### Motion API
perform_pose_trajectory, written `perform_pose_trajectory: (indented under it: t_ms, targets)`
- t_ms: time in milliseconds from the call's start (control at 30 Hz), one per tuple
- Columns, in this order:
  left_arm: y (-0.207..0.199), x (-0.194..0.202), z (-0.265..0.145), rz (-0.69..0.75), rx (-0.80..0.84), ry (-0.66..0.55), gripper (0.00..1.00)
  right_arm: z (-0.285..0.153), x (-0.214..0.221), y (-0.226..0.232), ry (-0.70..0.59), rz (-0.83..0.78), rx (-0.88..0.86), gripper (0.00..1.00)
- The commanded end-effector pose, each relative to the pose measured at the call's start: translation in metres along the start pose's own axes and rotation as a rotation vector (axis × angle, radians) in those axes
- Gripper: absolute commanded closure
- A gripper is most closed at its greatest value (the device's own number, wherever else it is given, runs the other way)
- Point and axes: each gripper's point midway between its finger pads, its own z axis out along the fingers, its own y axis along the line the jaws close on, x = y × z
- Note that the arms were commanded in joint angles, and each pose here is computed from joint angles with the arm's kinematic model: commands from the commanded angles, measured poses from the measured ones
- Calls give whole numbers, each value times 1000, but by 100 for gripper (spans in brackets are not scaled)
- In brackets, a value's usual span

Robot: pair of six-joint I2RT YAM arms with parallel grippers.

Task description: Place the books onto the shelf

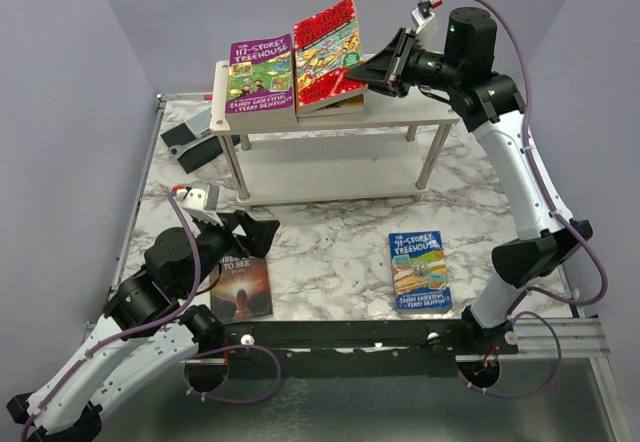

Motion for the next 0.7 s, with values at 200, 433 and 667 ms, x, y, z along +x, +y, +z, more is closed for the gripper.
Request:
perform_pose_trajectory:
  t_ms: [200, 433, 667]
  targets:
    - [-1, 0, -1, 9, 18, -10, 1, 11, -4, 1, 11, -6, -74, 99]
    - [-1, 1, 0, 10, 15, -8, 1, 16, 2, -9, 21, 18, -74, 99]
    - [-1, 1, 1, 11, 13, -6, 1, 14, 7, -16, 21, 21, -61, 91]
